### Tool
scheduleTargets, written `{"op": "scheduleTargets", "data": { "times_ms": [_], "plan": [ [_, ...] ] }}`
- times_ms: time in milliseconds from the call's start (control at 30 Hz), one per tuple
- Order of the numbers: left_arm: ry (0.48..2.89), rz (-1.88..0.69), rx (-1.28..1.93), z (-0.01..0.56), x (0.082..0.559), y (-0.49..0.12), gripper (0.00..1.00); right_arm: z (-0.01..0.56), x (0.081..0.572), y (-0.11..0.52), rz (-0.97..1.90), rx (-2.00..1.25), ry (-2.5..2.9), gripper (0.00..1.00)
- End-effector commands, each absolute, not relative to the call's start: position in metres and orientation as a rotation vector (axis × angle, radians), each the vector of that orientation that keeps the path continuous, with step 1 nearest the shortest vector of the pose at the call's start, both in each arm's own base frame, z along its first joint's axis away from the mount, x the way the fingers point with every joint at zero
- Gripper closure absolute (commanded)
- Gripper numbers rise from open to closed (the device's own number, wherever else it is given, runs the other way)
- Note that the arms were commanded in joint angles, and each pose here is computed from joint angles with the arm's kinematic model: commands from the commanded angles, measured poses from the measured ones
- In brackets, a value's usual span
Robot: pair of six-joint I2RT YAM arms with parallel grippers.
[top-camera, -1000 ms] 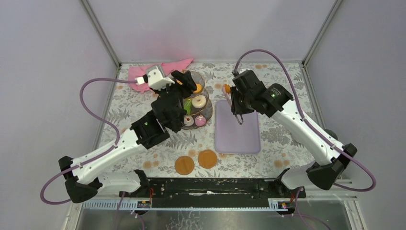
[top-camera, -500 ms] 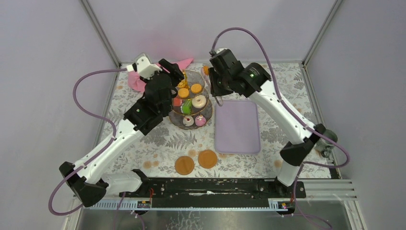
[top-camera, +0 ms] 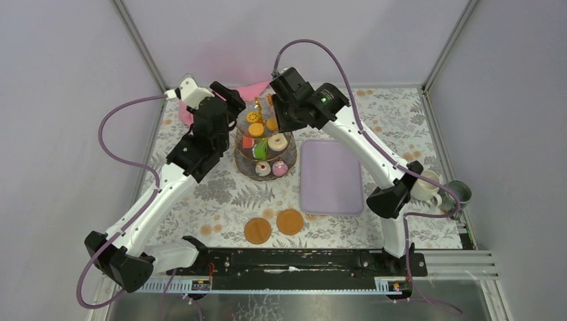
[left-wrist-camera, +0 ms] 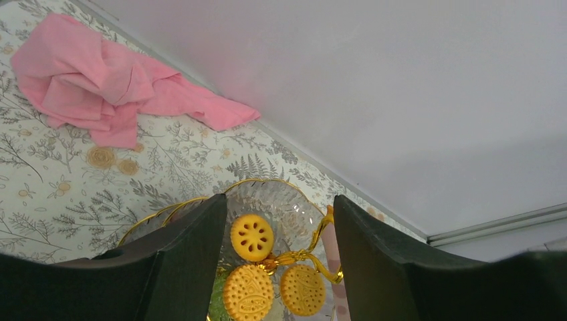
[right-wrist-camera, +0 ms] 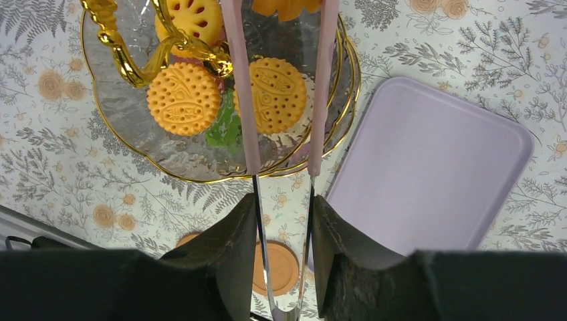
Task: Serve the afternoon tea
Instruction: Place the desert on the desert table.
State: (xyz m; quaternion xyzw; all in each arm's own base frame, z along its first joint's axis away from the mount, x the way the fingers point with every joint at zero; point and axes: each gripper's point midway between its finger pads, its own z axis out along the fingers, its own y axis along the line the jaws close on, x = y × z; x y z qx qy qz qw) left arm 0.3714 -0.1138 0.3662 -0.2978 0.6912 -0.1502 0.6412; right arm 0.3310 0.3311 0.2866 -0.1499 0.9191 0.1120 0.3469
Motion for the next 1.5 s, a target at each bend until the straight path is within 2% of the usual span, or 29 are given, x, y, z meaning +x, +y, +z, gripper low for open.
{"op": "scheduleTargets", "data": {
  "times_ms": [0, 433, 667, 767, 1067, 1467],
  "plan": [
    [1.599, -0.377, -0.686, 0.357, 0.371, -0.113, 0.33, 0.306, 0.333, 0.337, 0.306, -0.393, 2.321, 0.75],
    [1.616, -0.377, -0.707, 0.341, 0.376, -0.105, 0.33, 0.3, 0.336, 0.348, 0.308, -0.414, 2.322, 0.73],
    [1.621, -0.378, -0.71, 0.337, 0.377, -0.103, 0.33, 0.3, 0.337, 0.348, 0.307, -0.417, 2.32, 0.68],
    [1.621, -0.382, -0.711, 0.336, 0.378, -0.104, 0.33, 0.299, 0.337, 0.349, 0.309, -0.419, 2.32, 0.63],
    [1.626, -0.384, -0.714, 0.333, 0.379, -0.103, 0.33, 0.297, 0.337, 0.35, 0.308, -0.424, 2.323, 0.58],
    [1.627, -0.386, -0.717, 0.332, 0.38, -0.103, 0.33, 0.298, 0.336, 0.347, 0.303, -0.419, 2.32, 0.61]
  ]
}}
